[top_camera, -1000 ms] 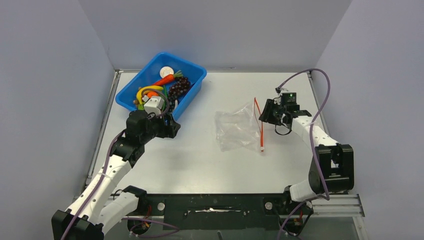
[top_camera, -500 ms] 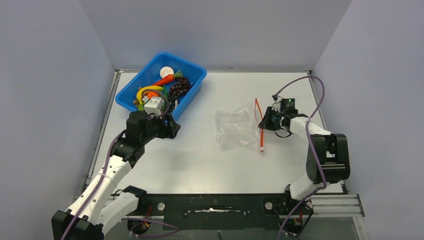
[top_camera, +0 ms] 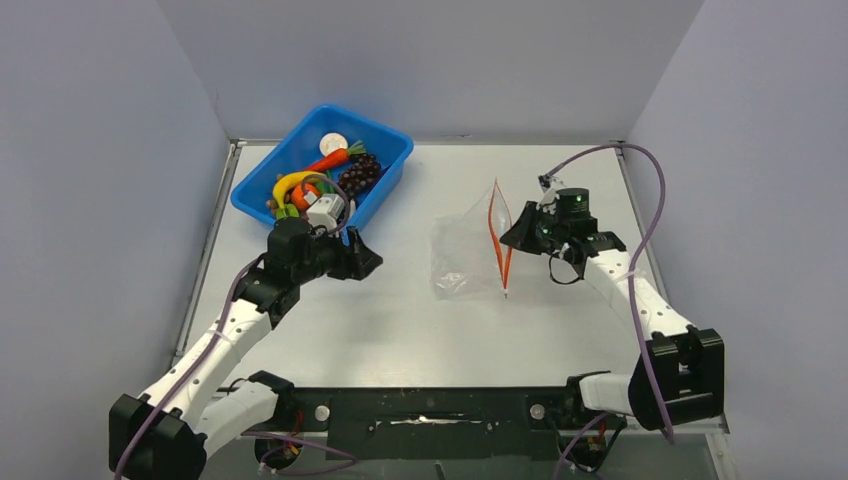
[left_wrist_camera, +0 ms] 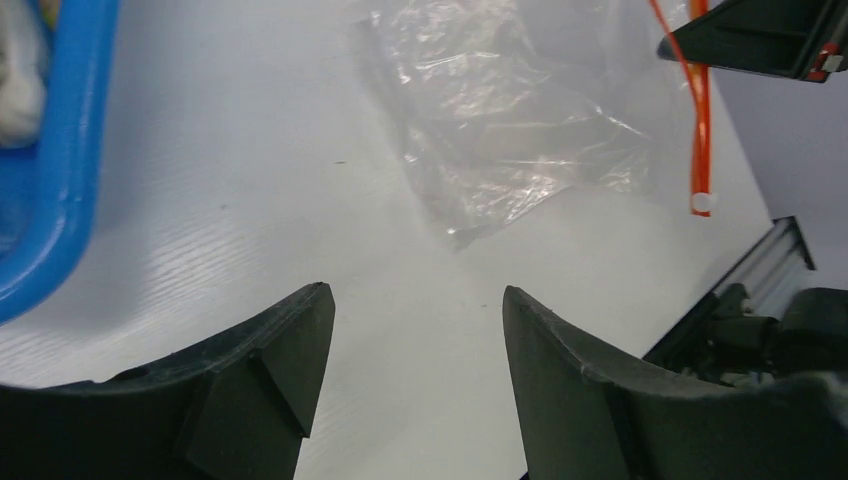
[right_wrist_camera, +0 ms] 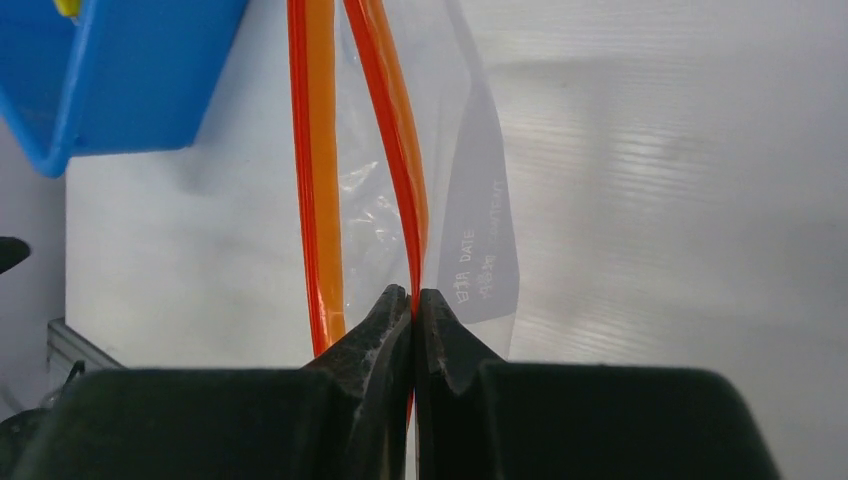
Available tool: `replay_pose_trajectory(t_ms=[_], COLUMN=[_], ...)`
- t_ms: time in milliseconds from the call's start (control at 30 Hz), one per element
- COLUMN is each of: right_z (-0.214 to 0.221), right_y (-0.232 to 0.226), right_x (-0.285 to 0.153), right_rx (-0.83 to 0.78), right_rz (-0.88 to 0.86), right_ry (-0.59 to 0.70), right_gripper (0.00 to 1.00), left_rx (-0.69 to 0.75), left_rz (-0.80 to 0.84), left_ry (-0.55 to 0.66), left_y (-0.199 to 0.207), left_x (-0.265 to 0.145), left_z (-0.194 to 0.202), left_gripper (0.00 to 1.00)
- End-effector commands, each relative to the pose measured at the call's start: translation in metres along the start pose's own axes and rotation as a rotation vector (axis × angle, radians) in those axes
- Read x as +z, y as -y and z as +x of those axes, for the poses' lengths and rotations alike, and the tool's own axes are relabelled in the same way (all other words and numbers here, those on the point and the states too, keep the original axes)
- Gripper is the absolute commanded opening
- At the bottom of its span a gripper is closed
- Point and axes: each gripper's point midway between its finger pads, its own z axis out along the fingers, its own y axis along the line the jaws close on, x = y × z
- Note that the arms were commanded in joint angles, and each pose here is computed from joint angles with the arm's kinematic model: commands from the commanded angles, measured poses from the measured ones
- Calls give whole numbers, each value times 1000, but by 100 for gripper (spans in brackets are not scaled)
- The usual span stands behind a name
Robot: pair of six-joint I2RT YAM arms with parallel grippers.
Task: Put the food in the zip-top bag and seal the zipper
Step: Pick up the zipper food storage bag at the center of the board, then open the zipper of the food storage bag.
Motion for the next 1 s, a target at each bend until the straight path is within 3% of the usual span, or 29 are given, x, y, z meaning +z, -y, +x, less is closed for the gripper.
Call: replay_pose_trajectory(t_ms=[0,367,967], right_z=[-17,-13,11], right_y=[-56,-154,-221], right_x=[-23,-43,-27], right_rx=[-18,62,70], right_rz=[-58,-256,-355], right_ry=[45,151,152], right_gripper=[0,0,0], left_rx=[-60,-124,-196], left_rz=[276,502,551], left_ry=[111,169,137], left_y=[71,124,128], left_x=[-9,-27,-3], left_z=[-53,-84,-76], left_gripper=[62,62,64])
